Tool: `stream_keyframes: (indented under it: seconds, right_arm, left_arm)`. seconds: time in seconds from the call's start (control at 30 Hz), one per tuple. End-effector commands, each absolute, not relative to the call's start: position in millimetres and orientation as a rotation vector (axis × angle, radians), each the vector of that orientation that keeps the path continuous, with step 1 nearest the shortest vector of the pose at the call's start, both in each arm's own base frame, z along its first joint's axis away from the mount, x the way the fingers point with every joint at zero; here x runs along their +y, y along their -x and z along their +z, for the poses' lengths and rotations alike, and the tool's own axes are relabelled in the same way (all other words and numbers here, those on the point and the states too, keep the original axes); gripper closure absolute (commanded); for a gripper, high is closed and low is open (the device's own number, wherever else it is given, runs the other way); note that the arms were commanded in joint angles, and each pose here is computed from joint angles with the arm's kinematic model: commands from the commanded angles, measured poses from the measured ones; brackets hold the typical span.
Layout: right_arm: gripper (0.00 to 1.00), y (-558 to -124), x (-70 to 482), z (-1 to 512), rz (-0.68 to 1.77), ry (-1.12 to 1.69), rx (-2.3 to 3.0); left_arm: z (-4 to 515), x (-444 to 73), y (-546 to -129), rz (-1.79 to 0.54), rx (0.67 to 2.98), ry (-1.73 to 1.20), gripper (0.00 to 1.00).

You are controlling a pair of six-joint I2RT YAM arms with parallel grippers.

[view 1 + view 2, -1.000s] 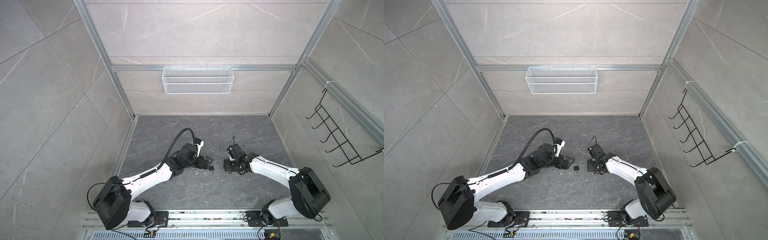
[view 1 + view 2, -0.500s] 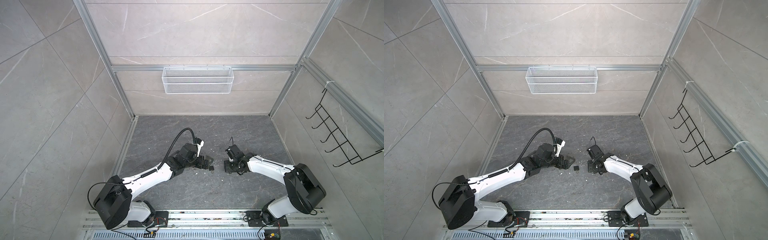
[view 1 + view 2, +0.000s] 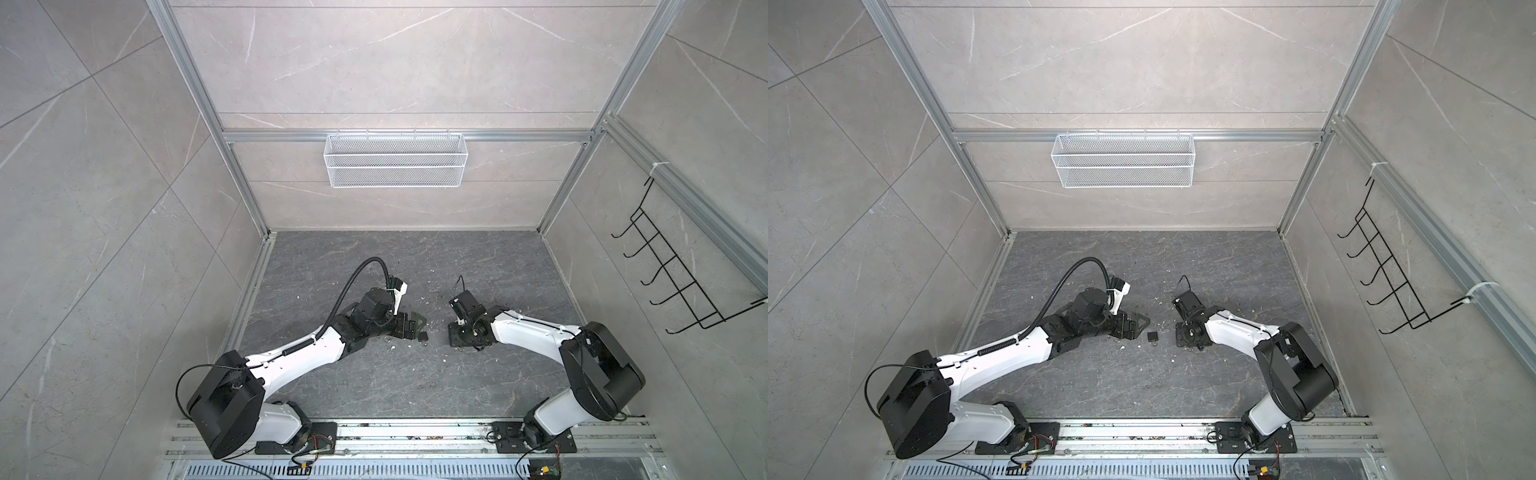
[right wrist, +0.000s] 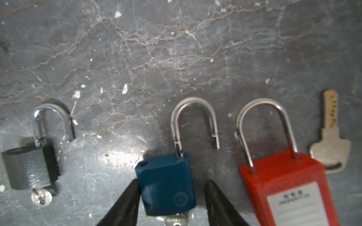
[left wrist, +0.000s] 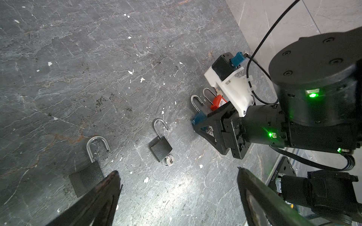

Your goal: Lock with the key

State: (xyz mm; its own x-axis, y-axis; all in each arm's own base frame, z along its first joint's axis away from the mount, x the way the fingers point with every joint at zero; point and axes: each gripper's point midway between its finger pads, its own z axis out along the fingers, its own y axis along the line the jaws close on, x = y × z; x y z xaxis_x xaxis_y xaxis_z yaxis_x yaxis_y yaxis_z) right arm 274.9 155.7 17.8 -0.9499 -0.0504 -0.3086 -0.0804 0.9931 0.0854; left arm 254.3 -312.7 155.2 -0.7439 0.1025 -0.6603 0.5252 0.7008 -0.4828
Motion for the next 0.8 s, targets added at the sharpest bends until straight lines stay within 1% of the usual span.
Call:
stream_keyframes:
  seconds: [0.0, 0.77]
  right_arm:
    - [0.46, -279.3, 156.7, 16.7, 0.113, 0.106, 2.817]
    - [0.51, -275.0, 157.3, 7.1, 0.113, 0.099, 2.849]
  left_arm:
    - [165.7, -313.6, -257.8, -0.934, 2.252, -0.462, 0.05]
    - [162.7, -312.7, -257.1, -0.944, 2.256, -0.457, 0.06]
